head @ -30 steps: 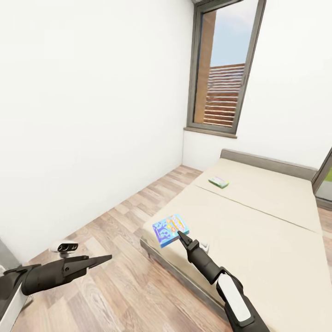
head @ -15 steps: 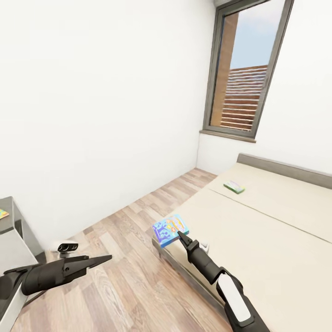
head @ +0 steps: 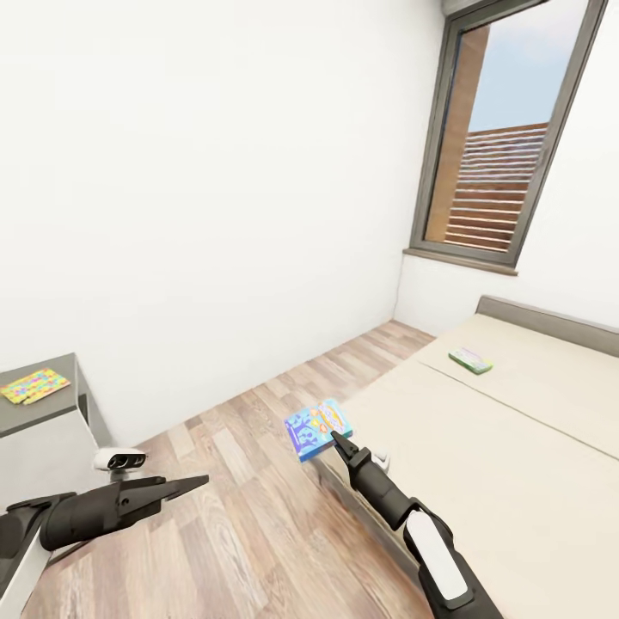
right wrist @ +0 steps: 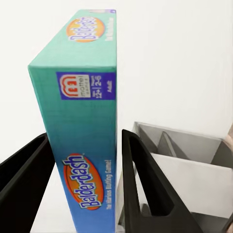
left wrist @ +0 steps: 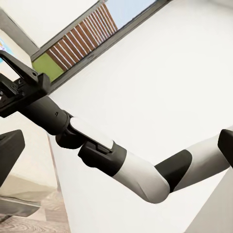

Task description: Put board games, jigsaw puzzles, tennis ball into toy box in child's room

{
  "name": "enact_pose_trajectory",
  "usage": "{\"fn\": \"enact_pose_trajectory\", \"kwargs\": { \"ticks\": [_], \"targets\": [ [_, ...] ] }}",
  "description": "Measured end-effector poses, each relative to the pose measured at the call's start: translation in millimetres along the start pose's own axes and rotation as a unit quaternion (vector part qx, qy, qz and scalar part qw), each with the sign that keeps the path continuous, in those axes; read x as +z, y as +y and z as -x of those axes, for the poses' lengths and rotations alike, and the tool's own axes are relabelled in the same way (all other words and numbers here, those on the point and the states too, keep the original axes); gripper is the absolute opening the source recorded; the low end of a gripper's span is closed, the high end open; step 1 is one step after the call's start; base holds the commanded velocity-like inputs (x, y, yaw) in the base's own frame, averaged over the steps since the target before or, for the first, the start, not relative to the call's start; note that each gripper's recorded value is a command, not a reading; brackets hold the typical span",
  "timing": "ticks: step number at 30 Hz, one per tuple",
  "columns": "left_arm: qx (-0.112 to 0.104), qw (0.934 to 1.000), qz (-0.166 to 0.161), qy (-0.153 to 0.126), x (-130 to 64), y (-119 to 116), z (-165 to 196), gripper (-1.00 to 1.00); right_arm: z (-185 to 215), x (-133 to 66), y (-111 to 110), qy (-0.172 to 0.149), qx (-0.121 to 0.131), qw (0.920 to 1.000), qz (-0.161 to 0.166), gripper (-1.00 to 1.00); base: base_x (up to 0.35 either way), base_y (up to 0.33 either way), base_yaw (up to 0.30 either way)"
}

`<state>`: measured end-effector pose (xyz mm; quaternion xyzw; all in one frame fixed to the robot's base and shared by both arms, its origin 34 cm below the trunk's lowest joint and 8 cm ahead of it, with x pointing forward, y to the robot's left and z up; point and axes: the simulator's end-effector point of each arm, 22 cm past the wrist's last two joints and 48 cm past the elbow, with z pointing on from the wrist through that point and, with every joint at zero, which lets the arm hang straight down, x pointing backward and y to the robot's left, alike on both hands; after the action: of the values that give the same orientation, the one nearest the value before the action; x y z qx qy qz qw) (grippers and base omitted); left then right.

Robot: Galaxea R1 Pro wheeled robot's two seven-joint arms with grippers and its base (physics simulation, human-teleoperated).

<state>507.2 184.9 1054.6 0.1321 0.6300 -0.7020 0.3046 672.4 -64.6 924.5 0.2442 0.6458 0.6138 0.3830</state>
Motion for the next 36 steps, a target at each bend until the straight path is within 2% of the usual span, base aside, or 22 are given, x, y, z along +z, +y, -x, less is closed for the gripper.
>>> {"fn": "enact_pose_trajectory", "kwargs": {
  "ticks": [36],
  "targets": [
    [0.018, 0.9998, -0.006, -0.001, 0.5, -14, 3, 1.0, -1, 1.1, 18, 0.003, -0.012, 0.9999, 0.011, -1.0, 0.0, 0.0, 0.232]
  ]
}}
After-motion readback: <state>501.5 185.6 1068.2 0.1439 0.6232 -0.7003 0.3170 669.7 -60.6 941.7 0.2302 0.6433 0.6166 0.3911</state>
